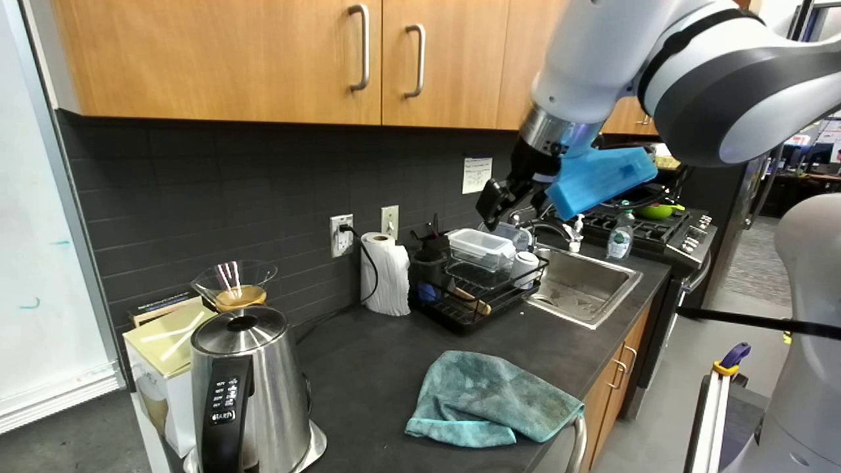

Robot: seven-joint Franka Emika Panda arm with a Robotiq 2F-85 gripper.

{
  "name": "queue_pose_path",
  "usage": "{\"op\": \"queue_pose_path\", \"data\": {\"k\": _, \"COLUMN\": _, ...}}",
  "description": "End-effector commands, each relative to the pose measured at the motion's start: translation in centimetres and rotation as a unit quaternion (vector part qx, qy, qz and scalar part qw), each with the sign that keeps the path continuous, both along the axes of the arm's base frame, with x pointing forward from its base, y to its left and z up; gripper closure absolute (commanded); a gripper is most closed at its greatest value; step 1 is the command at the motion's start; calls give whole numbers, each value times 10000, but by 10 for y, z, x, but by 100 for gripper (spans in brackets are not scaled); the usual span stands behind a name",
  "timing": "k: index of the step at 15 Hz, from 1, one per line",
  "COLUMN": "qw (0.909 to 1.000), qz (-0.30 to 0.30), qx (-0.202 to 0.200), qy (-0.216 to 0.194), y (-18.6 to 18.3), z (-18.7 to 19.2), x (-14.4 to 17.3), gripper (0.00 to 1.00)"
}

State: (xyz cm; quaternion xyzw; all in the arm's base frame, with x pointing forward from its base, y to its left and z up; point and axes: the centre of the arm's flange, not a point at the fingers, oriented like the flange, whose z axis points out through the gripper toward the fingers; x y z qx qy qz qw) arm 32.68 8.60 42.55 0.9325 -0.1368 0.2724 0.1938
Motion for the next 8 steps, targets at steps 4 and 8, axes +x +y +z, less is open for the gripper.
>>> {"op": "queue_pose_path", "data": {"k": 4, "qw": 10000, "qz": 2, "qx": 2, "qy": 21, "y": 0, "z": -2, "x": 1, "gripper": 0}}
{"op": "queue_pose_path", "data": {"k": 8, "qw": 10000, "qz": 0, "qx": 5, "qy": 15, "y": 0, "z": -1, "x": 1, "gripper": 0}}
